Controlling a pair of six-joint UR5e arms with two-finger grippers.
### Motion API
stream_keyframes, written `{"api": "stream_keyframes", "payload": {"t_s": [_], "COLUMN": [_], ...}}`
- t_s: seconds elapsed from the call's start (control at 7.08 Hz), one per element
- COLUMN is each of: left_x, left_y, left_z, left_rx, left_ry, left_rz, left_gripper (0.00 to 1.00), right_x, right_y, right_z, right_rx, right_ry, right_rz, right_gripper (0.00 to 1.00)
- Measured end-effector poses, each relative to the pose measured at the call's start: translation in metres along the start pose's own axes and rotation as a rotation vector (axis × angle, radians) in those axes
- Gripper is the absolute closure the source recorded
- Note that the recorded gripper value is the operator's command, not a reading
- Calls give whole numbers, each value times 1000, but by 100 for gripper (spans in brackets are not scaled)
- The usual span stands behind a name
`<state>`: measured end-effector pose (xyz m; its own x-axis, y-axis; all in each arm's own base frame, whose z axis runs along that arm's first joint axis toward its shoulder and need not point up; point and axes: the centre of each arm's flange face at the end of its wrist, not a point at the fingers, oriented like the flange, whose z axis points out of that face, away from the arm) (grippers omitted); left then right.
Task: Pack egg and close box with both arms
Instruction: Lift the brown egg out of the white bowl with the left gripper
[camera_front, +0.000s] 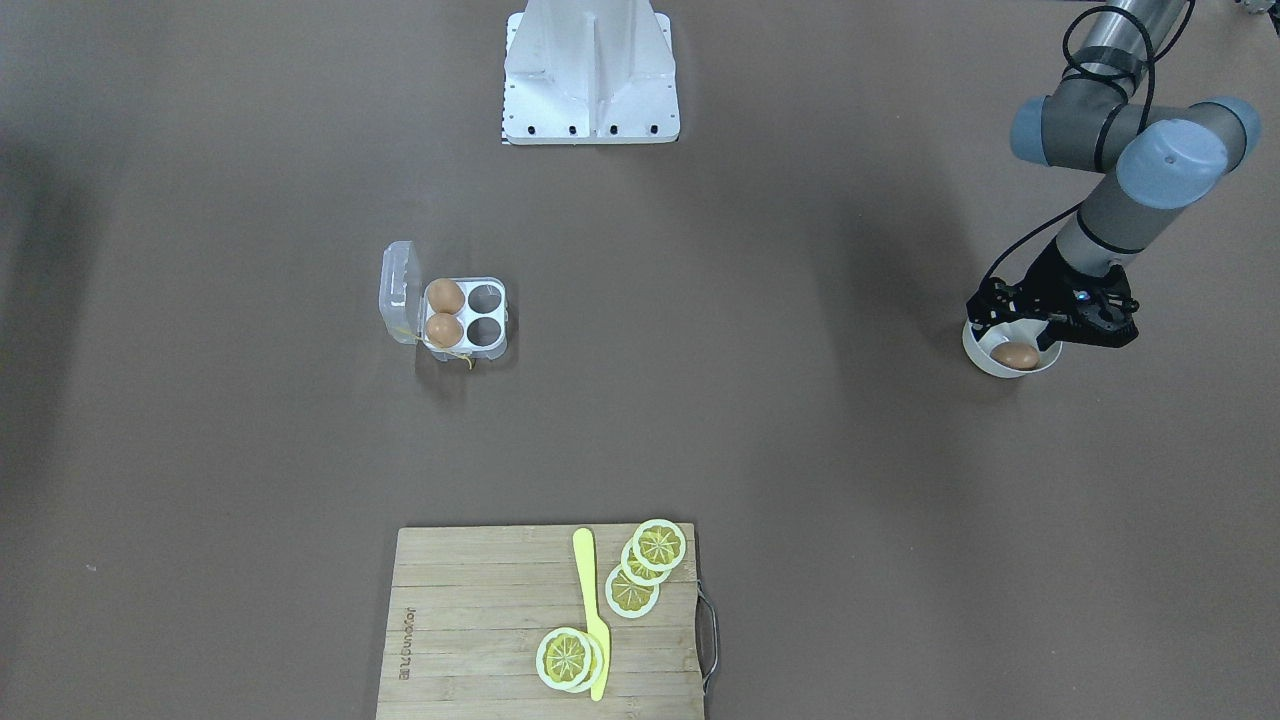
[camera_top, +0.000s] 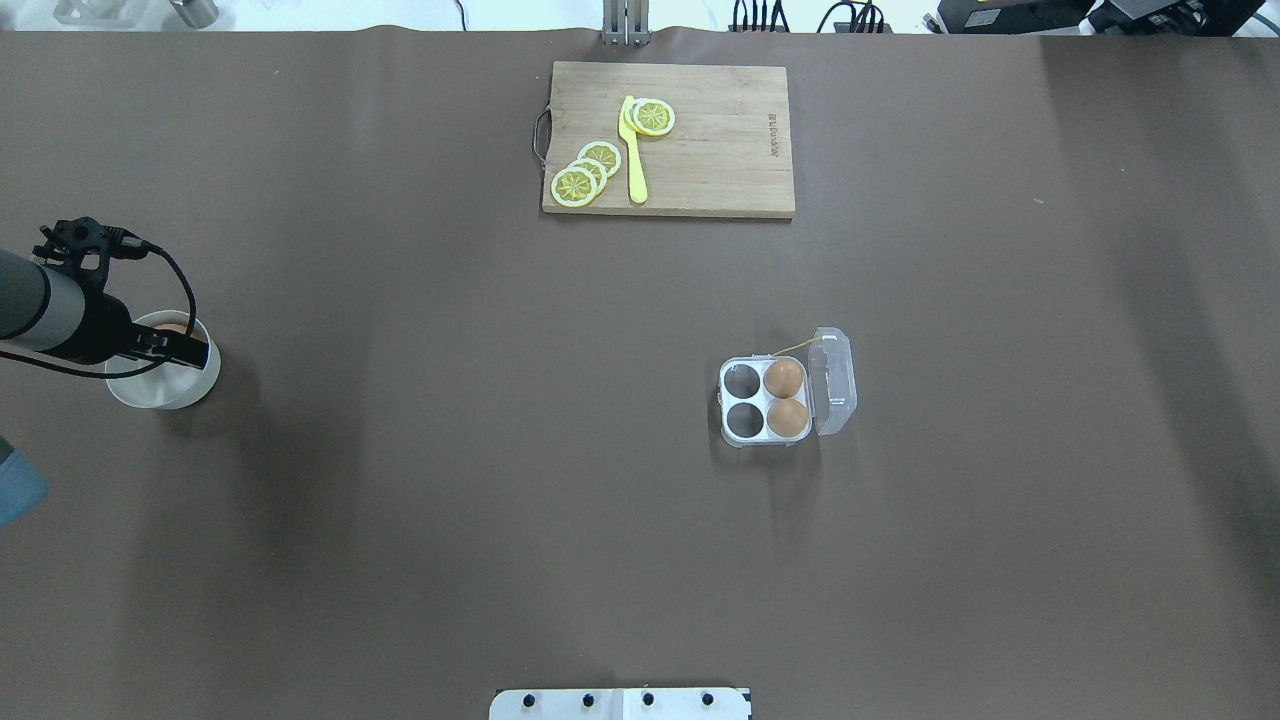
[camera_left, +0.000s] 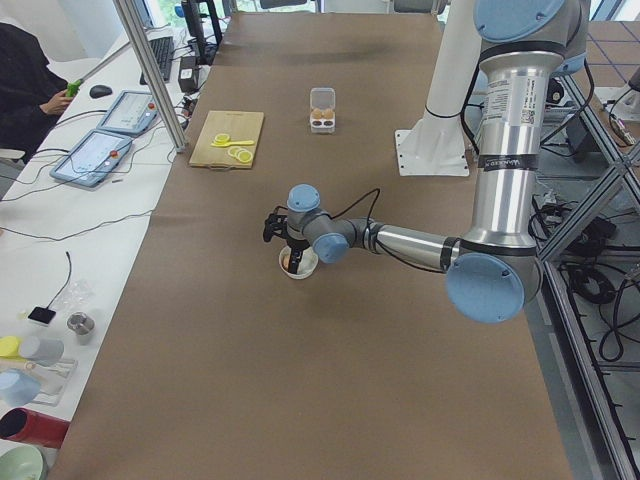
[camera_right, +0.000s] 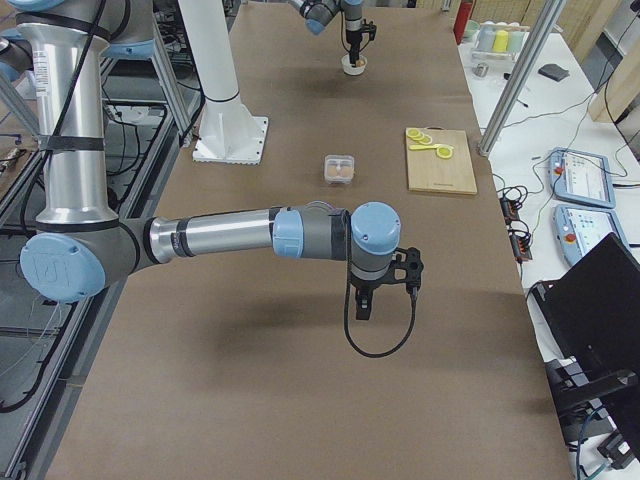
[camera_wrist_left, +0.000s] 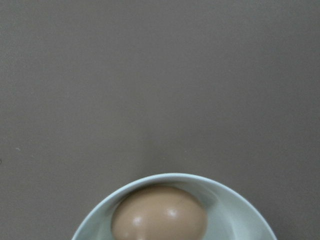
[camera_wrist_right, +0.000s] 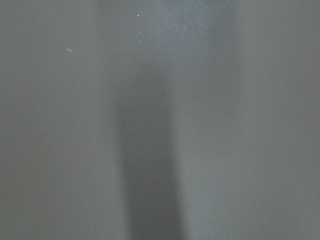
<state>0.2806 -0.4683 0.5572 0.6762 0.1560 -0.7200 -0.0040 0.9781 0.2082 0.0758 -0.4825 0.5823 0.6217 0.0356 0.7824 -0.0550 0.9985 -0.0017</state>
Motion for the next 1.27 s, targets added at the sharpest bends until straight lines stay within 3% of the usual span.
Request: {"api": "stream_keyframes", "payload": {"t_s": [0.28, 0.56, 1.27], "left_x": [-1, -2, -1], "left_y": [-1, -2, -7], "left_z": [1, 4, 9], "left_rx": [0, -4, -5], "left_ry": [-2, -5, -7], "left_rz": [-1, -5, -6], "left_gripper": [4, 30, 24], "right_x": [0, -1, 0], "right_y": [0, 0, 0], "right_z": [0, -1, 0], "right_rx": [1, 2, 1], "right_ry": [0, 0, 1], "right_rz": [-1, -2, -1], "right_gripper": [0, 0, 0]}}
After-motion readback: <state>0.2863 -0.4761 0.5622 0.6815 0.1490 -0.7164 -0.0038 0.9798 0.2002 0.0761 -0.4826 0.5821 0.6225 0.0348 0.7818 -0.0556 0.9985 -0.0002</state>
